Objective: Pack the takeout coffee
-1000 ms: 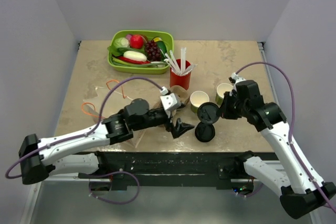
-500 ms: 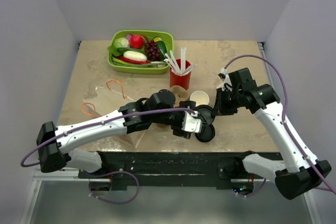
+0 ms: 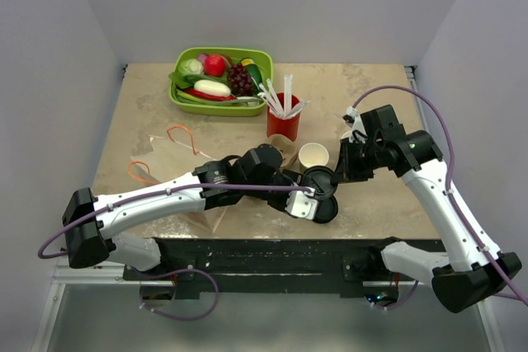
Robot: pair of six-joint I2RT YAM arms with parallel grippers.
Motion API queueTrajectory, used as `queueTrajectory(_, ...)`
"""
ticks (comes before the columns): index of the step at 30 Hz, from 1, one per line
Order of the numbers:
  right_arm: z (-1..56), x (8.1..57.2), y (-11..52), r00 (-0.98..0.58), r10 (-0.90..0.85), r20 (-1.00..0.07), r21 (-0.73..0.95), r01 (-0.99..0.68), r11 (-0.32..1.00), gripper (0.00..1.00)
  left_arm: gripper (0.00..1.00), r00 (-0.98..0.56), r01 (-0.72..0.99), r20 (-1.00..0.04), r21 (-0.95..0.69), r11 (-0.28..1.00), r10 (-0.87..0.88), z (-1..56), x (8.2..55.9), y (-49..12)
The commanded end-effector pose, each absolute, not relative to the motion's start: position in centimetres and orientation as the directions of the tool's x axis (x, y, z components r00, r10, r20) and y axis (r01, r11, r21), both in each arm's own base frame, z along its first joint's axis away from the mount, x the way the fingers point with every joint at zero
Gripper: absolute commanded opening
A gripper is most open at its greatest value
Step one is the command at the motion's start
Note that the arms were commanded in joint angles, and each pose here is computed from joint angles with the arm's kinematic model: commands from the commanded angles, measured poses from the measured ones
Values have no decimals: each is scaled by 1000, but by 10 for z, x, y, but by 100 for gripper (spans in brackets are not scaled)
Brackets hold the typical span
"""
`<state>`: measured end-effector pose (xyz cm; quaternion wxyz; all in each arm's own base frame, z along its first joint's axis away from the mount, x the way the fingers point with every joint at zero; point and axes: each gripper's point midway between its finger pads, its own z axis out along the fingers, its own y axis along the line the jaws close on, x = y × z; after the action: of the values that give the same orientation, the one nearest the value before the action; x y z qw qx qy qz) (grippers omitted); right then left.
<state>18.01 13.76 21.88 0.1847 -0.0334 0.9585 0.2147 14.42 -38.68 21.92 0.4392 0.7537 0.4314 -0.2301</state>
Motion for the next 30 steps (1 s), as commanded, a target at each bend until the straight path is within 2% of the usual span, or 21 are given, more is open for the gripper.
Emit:
queueTrajectory(1,234,177,146,-923,-4,-386,445,-190,875,0,51,570,820,-719,531,-215,397,241,151,-399)
queueTrajectory(4,232,177,145,-923,-3,-386,438,-186,879,0,46,574,818,-717,520,-244,396,238,147,-401)
queueTrajectory(6,230,178,145,-925,-1,-381,437,-181,881,0,35,572,820,-717,514,-253,399,237,145,-402)
queueTrajectory(11,233,176,151,-925,0,-381,471,-194,860,0,17,571,820,-713,513,-253,407,233,146,-402)
queueTrajectory(13,232,177,150,-925,4,-381,464,-187,866,0,14,572,820,-714,515,-251,403,235,145,-402)
queueTrajectory(16,231,177,148,-926,10,-376,458,-176,871,0,0,576,817,-715,521,-246,396,237,145,-402)
queueTrajectory(20,229,182,140,-919,26,-394,414,-152,898,0,0,554,831,-742,520,-199,377,245,146,-403)
queueTrajectory(23,244,196,133,-877,79,-473,387,-126,914,16,0,469,877,-816,476,-69,338,263,152,-408)
queueTrajectory(24,257,206,134,-843,105,-527,397,-135,908,30,0,433,895,-850,446,-30,300,272,150,-412)
queueTrajectory(28,298,226,138,-721,224,-655,460,-145,876,65,0,356,924,-911,377,66,209,289,149,-412)
queueTrajectory(30,321,232,136,-647,264,-715,472,-168,866,72,0,296,938,-939,321,133,174,299,153,-410)
